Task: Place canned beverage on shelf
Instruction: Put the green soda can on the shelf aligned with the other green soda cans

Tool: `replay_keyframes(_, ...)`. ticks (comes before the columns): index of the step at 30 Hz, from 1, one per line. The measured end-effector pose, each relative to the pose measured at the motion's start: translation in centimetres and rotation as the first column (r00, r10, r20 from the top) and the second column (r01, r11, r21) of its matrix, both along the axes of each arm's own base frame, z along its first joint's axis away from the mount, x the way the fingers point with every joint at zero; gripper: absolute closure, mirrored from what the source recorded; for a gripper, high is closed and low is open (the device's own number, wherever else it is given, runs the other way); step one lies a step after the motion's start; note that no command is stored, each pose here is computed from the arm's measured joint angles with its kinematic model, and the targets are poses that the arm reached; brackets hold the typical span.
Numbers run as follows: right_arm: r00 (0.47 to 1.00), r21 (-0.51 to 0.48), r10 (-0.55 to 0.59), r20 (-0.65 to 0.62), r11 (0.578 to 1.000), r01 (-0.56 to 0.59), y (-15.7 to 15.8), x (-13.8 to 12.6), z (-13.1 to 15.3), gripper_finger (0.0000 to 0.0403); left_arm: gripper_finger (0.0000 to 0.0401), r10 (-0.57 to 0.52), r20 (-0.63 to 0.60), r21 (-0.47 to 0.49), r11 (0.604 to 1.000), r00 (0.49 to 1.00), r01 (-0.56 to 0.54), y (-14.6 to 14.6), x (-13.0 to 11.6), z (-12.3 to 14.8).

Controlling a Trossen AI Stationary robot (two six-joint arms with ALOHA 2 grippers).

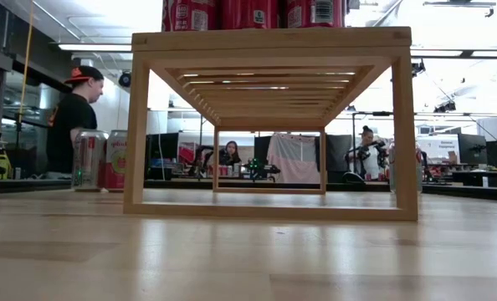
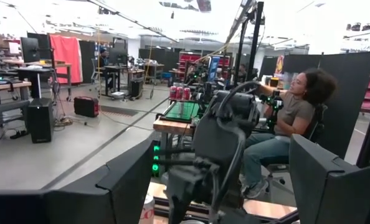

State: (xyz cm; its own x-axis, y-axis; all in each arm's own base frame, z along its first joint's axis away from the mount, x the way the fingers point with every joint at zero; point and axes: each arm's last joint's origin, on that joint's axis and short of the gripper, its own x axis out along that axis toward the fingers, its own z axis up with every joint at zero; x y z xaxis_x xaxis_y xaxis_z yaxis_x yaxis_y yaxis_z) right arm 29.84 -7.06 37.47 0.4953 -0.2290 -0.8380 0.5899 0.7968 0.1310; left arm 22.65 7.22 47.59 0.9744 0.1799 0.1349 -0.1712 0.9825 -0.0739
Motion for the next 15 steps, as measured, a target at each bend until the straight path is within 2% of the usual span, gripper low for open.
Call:
replay_keyframes(5,1.000,0.004,0.003,-0.010,1.000,-0.003,-0.1,0.3,-0.4,0.0055,0.0139,0.000,0.000,0.000,1.000,1.000,0.000,0.0,0.0,0.0)
replay_keyframes(11,1.000,0.000,-0.004,-0.019,1.000,0.004,0.1,-0.1,-0.2,0.0116,0.0139,0.002,-0.002,0.008,1.000,1.000,-0.002,0.0,0.0,0.0)
replay_keyframes(15,1.000,0.007,0.000,-0.027,1.000,0.000,0.8,-0.9,0.7,0.0117,0.0139,0.002,-0.002,0.009,1.000,1.000,-0.002,0.0,0.0,0.0)
